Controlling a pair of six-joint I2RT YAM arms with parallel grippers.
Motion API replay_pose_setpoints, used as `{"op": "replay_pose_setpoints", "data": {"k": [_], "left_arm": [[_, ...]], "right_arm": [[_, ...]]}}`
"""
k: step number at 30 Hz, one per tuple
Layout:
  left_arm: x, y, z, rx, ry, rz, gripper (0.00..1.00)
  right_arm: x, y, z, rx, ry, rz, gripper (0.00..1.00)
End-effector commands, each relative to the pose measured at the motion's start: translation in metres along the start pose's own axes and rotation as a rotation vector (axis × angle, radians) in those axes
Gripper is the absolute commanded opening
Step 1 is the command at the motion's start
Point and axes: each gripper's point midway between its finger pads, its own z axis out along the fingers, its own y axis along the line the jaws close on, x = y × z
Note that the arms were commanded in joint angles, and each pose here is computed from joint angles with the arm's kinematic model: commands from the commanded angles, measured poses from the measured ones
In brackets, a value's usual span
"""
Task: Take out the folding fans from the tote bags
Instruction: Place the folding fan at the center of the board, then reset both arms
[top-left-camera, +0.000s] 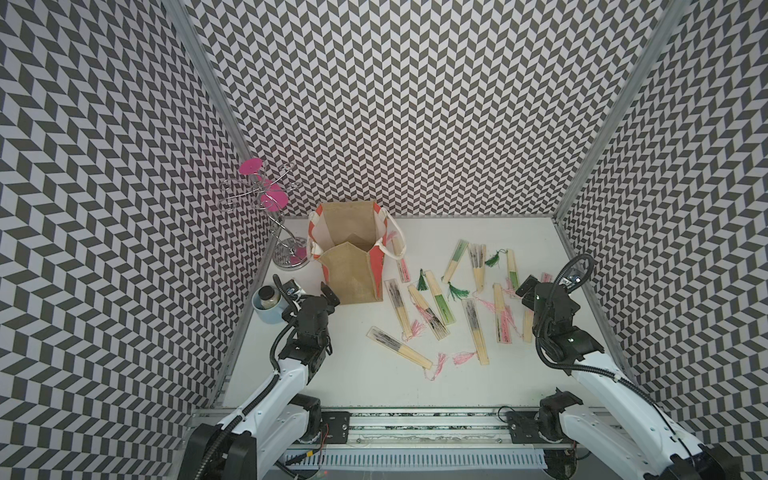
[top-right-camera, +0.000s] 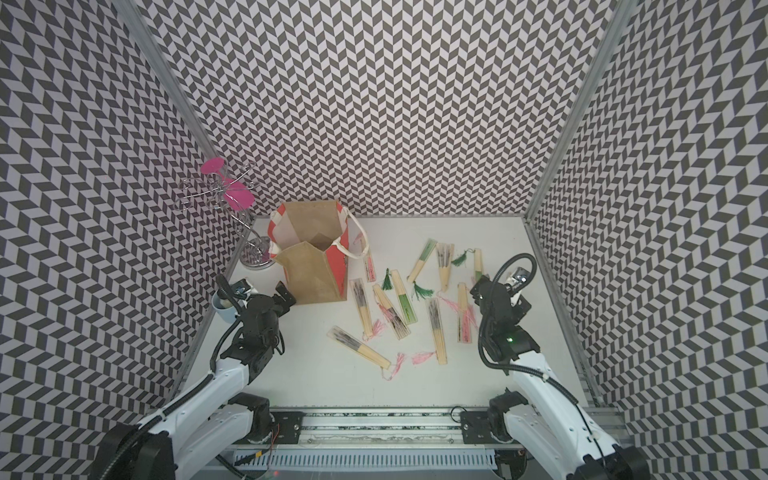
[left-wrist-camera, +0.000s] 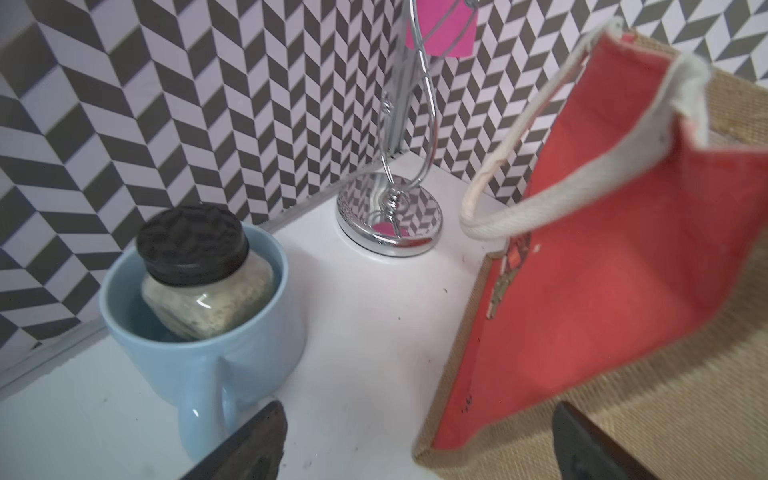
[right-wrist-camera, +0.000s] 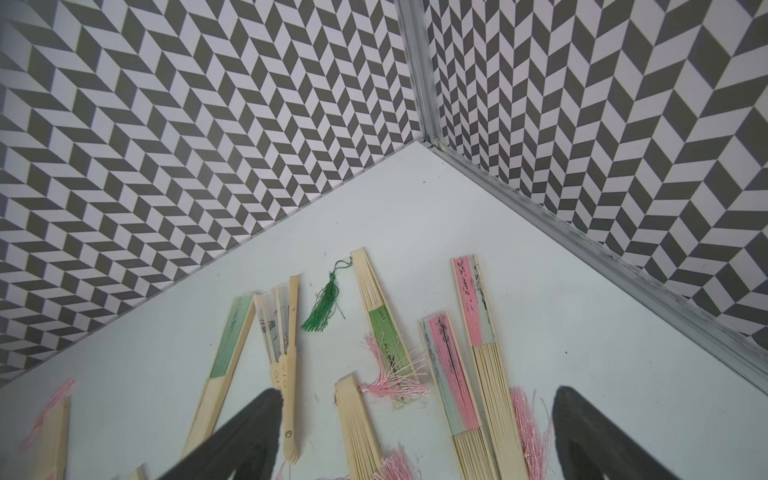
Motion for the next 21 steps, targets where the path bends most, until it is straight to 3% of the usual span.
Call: {"op": "replay_pose_setpoints", "data": {"k": [1,6,14,21], "left_arm": [[-0.031,-0.002,0.006,0.021,-0.15,-0.032,1.0],[-0.042,-0.012,0.009,0.093,-0.208,0.099,1.0],[-0.047,-0.009,-0.012,0.293,-0.399,0.162,1.0],[-0.018,-0.033,-0.001,0.441,-0.331,0.263,1.0]], "right_arm": [[-0.051,0.01,-0.011,-0.074,-0.258,0.091,0.99],[-0.053,-0.01,-0.012,-0.02,-0.389,0.108,0.99],[-0.029,-0.02,0.026,-0.027,-0.332,0.085,0.99],[-0.023,-0.017,0.042,-0.033,-0.35,0.044,0.99]]}}
